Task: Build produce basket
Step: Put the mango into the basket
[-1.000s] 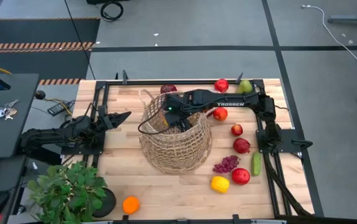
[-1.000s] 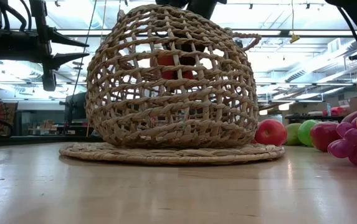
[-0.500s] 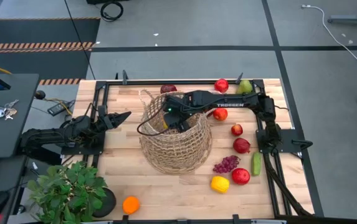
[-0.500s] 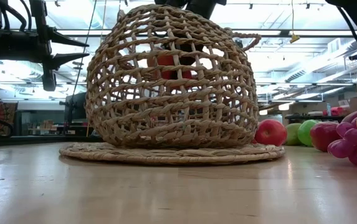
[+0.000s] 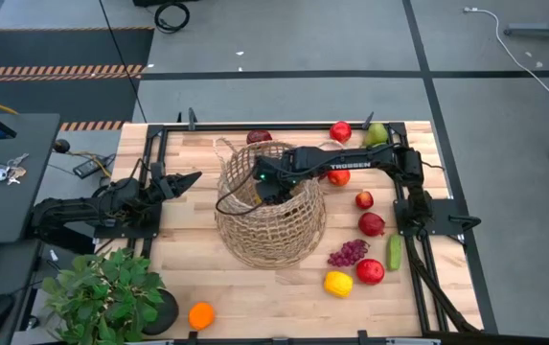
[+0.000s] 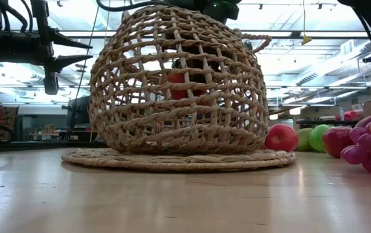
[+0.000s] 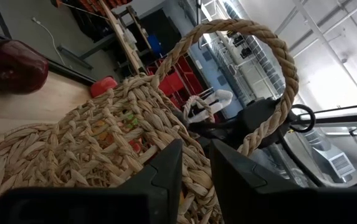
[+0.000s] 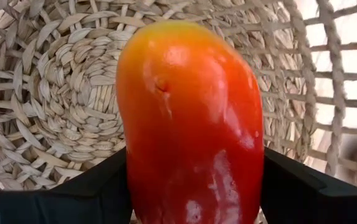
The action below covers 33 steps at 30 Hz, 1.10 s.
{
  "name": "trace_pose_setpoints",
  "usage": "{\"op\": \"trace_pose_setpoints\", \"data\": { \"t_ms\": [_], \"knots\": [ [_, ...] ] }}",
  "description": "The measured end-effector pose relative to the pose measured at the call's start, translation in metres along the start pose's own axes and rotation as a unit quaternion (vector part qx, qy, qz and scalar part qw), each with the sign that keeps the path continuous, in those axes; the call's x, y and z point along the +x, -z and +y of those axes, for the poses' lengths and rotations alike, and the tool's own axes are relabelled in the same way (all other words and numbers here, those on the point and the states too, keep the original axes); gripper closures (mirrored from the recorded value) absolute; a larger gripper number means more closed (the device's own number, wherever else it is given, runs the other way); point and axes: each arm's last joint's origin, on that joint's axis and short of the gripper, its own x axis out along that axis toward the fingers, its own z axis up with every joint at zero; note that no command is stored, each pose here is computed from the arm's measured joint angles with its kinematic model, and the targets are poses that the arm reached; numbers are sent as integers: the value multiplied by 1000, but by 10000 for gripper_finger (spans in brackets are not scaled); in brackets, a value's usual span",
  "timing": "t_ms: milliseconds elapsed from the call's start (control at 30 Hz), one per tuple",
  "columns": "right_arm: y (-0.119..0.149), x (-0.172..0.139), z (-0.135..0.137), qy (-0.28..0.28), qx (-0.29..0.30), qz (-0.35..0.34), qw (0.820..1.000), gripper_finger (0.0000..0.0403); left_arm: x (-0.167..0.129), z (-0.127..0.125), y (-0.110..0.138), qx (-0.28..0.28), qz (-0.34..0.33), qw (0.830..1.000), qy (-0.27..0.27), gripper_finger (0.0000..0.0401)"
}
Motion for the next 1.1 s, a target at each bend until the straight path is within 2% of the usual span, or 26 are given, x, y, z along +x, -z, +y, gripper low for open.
{"op": "trace_pose_setpoints", "data": {
  "t_ms": [467,633,867,1100],
  "knots": [
    [5,1,-7,-14,12,-6,1000,127,0,0,0,0,0,1000,0,315],
    [5,0,-14,-51,32,-43,997,121,0,0,0,0,0,1000,0,310],
    [6,0,-15,-55,36,-45,997,114,0,0,0,0,0,1000,0,315],
    [6,0,-17,-74,97,-51,991,92,0,0,0,0,0,1000,0,314]
  ]
}}
